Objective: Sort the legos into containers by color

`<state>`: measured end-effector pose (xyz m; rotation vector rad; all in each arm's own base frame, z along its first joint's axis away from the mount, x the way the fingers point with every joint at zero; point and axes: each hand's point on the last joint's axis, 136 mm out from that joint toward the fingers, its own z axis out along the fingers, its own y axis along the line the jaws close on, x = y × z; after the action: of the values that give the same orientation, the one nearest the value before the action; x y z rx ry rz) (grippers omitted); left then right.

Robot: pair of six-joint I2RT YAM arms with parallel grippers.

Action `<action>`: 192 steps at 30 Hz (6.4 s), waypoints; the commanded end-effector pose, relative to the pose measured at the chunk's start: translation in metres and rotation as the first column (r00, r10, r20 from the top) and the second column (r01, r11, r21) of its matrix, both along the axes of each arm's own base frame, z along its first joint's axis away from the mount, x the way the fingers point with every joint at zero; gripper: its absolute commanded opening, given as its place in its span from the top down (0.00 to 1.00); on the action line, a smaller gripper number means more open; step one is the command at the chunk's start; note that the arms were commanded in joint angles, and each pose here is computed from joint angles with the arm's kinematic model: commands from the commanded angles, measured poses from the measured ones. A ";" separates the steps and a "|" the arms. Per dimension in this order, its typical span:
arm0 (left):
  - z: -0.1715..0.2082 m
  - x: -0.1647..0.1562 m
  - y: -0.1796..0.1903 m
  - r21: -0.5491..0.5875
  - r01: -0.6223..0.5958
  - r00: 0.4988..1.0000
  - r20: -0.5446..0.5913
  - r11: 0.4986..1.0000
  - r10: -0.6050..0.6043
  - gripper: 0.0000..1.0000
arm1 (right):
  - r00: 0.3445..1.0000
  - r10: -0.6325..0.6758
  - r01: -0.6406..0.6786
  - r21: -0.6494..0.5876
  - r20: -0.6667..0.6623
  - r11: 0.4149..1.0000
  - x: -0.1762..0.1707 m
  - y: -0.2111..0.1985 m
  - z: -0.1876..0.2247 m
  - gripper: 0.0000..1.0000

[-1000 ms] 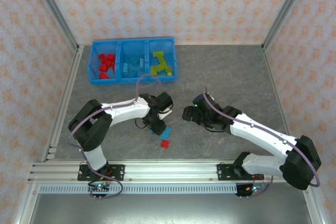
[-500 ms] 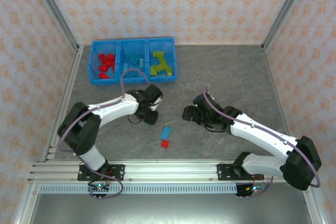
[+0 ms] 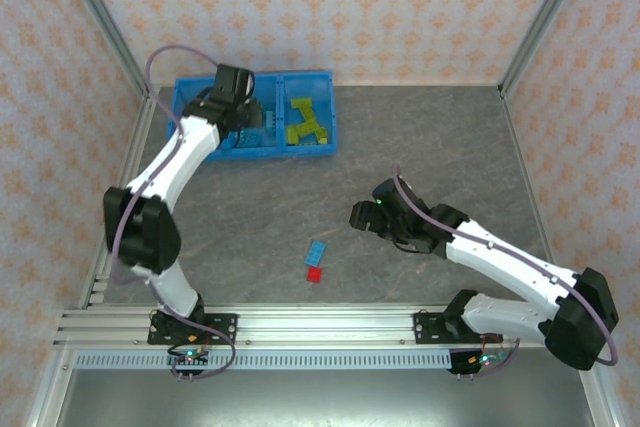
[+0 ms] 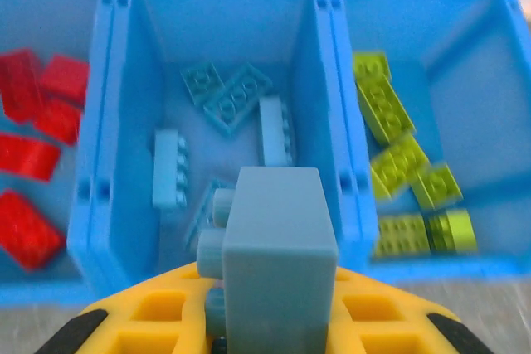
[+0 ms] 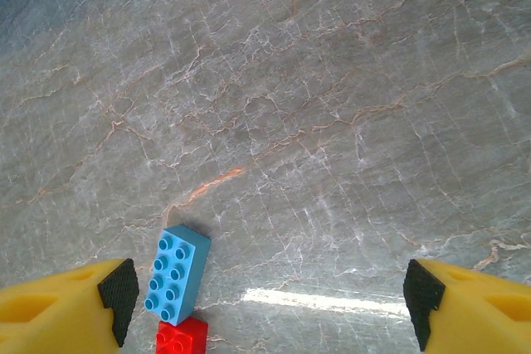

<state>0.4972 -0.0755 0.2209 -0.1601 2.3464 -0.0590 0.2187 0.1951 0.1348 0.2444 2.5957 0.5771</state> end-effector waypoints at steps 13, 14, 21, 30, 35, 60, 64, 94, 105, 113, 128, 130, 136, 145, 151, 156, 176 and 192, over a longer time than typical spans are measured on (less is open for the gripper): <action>-0.009 0.062 0.016 0.041 -0.020 0.998 -0.060 0.999 0.023 0.48 | 0.991 -0.101 0.095 0.063 0.087 0.993 -0.007 -0.024 0.023 0.15; -0.002 0.057 0.016 0.030 -0.021 0.998 -0.051 0.999 0.023 0.48 | 0.991 -0.099 0.094 0.064 0.088 0.993 -0.007 -0.024 0.023 0.15; 0.046 -0.027 -0.028 -0.264 0.062 0.997 0.067 0.962 -0.046 0.49 | 0.991 -0.100 0.097 0.037 0.092 0.995 -0.002 -0.023 0.020 0.15; 0.008 -0.165 -0.101 -0.239 0.219 0.972 -0.032 0.946 -0.233 0.49 | 0.991 -0.092 0.091 0.013 0.093 0.996 0.005 -0.018 0.013 0.14; -0.035 -0.217 -0.124 -0.207 0.247 0.956 -0.108 0.946 -0.274 0.49 | 0.992 -0.097 0.097 0.012 0.084 0.995 0.006 -0.017 0.009 0.14; -0.203 -0.288 -0.188 -0.072 0.452 0.721 -0.557 0.889 -0.412 0.39 | 0.991 -0.117 0.117 0.005 0.059 0.993 0.002 -0.021 0.000 0.14; -0.209 -0.287 -0.185 -0.046 0.452 0.729 -0.557 0.891 -0.398 0.60 | 0.992 -0.114 0.114 0.001 0.054 0.993 0.002 -0.021 -0.001 0.14; -0.036 0.015 0.011 -0.122 -0.034 0.993 -0.115 0.992 0.020 0.73 | 0.982 0.188 -0.187 0.102 0.003 0.977 -0.016 0.047 0.010 0.13; -0.012 0.078 0.023 -0.135 -0.060 0.995 -0.083 0.989 0.049 0.49 | 0.992 0.123 -0.125 0.104 0.025 0.987 -0.018 0.031 0.016 0.14; 0.054 0.009 -0.001 -0.268 0.011 0.998 0.061 0.963 0.006 0.49 | 0.993 0.119 -0.119 0.089 0.014 0.989 -0.013 0.035 0.010 0.14; -0.037 -0.246 -0.123 -0.261 0.207 0.957 -0.146 0.943 -0.250 0.51 | 0.983 -0.182 0.185 -0.127 0.033 0.975 0.016 -0.020 -0.026 0.09; -0.055 -0.271 -0.137 -0.253 0.229 0.940 -0.194 0.940 -0.281 0.50 | 0.983 -0.182 0.179 -0.143 -0.010 0.974 0.019 -0.017 -0.038 0.09; -0.107 -0.319 -0.173 -0.192 0.317 0.869 -0.332 0.929 -0.366 0.48 | 0.986 -0.142 0.127 -0.159 -0.084 0.979 0.023 -0.002 -0.052 0.09; -0.169 -0.333 -0.192 0.000 0.396 0.817 -0.456 0.918 -0.352 0.37 | 0.987 -0.143 0.132 -0.146 -0.070 0.981 0.019 -0.006 -0.048 0.09; -0.200 -0.341 -0.185 0.029 0.395 0.798 -0.506 0.918 -0.328 0.41 | 0.986 -0.154 0.143 -0.138 -0.070 0.980 0.018 -0.009 -0.049 0.09; -0.206 -0.341 -0.188 0.020 0.410 0.791 -0.506 0.912 -0.344 0.59 | 0.986 -0.153 0.142 -0.136 -0.072 0.980 0.018 -0.008 -0.049 0.09; -0.101 -0.244 -0.133 -0.044 0.267 0.926 -0.265 0.963 -0.269 0.73 | 0.998 0.044 -0.052 0.159 0.054 0.986 0.018 0.039 0.006 0.09; 0.016 -0.035 0.083 -0.063 -0.206 0.979 -0.017 0.977 0.205 0.69 | 0.996 -0.022 0.011 0.136 0.081 0.991 0.016 0.019 0.016 0.09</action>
<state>0.4430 -0.0089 0.2454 -0.4543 2.2778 -0.0651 0.2340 0.2284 0.1476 0.2464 2.5026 0.7882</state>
